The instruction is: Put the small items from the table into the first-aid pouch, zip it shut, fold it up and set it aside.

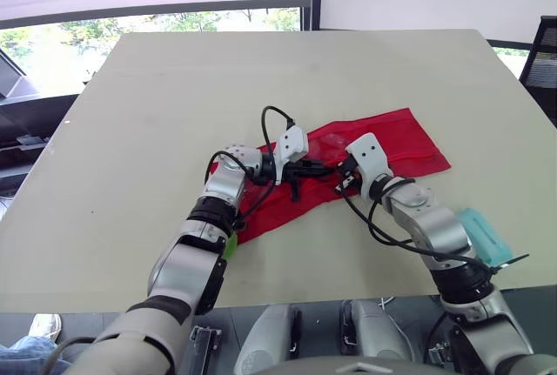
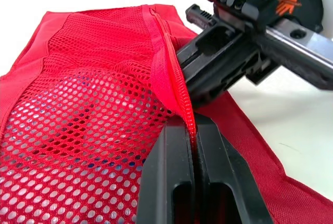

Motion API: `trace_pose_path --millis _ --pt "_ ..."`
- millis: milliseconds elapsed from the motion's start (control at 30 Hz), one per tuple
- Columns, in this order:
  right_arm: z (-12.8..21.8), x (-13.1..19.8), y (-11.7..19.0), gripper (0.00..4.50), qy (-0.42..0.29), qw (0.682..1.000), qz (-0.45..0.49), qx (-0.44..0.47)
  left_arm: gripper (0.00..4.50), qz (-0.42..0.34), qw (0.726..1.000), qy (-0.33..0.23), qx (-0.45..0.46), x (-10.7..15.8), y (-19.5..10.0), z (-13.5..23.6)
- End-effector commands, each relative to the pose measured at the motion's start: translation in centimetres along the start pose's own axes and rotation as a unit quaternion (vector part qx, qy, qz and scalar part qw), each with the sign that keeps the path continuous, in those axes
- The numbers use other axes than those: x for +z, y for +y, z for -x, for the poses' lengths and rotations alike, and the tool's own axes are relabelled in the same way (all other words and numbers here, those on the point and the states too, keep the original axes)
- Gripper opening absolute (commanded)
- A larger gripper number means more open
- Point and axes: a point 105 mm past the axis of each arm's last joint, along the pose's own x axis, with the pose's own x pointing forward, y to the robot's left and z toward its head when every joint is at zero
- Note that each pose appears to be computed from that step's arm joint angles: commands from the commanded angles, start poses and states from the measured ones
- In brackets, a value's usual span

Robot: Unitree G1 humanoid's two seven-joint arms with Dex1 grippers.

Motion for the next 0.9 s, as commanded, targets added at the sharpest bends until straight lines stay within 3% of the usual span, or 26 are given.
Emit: trace_pose_path --millis 33,500,700,900 --pt "0.8 0.8 -0.4 0.06 -0.020 1.000 0.014 -0.008 0.00 -0.024 1.000 -0.015 -0.013 1.2 0.0 -0.1" --pt "0.3 2.1 0.3 0.06 -0.057 0.998 -0.003 -0.015 0.00 -0.052 0.998 0.002 -0.026 0.8 -0.3 0.0" --pt "4.6 2.9 1.3 0.06 -0.100 0.994 0.023 0.041 0.00 -0.062 0.998 0.020 -0.018 0.5 0.5 0.9" --pt "11.2 3.7 1.1 0.06 -0.179 0.981 0.018 0.069 0.00 -0.069 0.996 0.051 -0.015 -0.5 1.1 2.4"
